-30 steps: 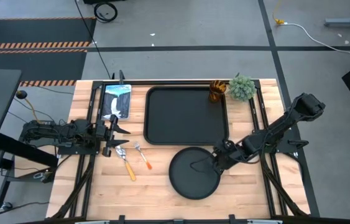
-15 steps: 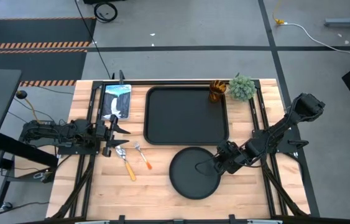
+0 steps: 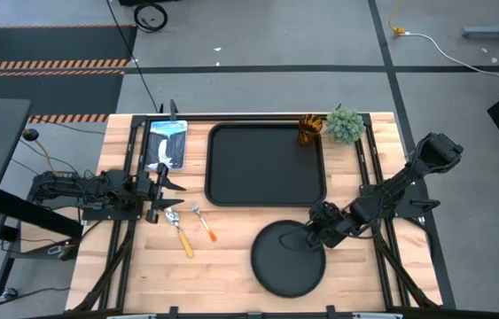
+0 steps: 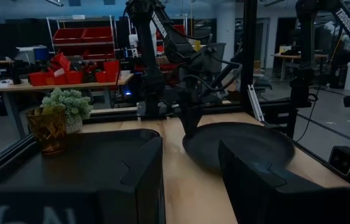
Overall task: Pick and place plate/cup/fork/spoon on tray
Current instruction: Put the black plate on the black tray below the brown cup
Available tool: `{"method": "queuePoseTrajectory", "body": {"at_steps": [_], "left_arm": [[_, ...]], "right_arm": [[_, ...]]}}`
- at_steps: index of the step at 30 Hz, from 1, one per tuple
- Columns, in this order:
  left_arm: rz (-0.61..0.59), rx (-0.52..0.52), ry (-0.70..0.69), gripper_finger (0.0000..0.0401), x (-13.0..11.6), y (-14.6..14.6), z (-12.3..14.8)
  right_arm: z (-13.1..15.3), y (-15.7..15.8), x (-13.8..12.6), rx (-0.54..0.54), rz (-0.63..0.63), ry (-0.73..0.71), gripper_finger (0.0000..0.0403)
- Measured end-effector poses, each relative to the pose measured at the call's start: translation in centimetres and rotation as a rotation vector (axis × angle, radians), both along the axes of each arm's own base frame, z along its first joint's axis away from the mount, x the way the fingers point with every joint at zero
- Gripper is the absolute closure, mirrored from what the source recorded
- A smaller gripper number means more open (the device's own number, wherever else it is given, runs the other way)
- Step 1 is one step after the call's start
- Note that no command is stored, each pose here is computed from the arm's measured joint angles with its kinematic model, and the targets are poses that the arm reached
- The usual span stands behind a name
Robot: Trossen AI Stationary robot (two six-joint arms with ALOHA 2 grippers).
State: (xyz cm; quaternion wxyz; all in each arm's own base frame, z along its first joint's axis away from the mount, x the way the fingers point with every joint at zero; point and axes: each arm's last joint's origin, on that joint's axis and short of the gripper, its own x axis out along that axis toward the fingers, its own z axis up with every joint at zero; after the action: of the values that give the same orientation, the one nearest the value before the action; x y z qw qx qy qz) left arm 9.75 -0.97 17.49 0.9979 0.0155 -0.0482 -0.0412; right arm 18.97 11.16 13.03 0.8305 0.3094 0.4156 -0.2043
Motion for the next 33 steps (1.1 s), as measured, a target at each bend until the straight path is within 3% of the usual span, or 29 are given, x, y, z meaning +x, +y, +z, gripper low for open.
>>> {"method": "queuePoseTrajectory", "body": {"at_steps": [2,6,10,23,33], "left_arm": [[0.000,0.000,0.000,0.0234,0.0,0.0,0.0],[0.000,0.000,0.000,0.0234,0.0,0.0,0.0],[0.000,0.000,0.000,0.0234,0.0,0.0,0.0],[0.000,0.000,0.000,0.0234,0.0,0.0,0.0],[0.000,0.000,0.000,0.0234,0.0,0.0,0.0]], "right_arm": [[0.0,0.0,0.1,0.023,0.004,0.010,0.0390],[-0.1,-0.2,0.3,0.181,0.023,0.080,0.0390],[0.0,-0.8,0.9,0.234,0.041,0.091,0.0394],[3.9,-4.2,1.1,0.193,-0.008,-0.102,0.0394],[6.4,-9.0,-3.7,-0.090,-0.378,-0.084,0.0393]]}}
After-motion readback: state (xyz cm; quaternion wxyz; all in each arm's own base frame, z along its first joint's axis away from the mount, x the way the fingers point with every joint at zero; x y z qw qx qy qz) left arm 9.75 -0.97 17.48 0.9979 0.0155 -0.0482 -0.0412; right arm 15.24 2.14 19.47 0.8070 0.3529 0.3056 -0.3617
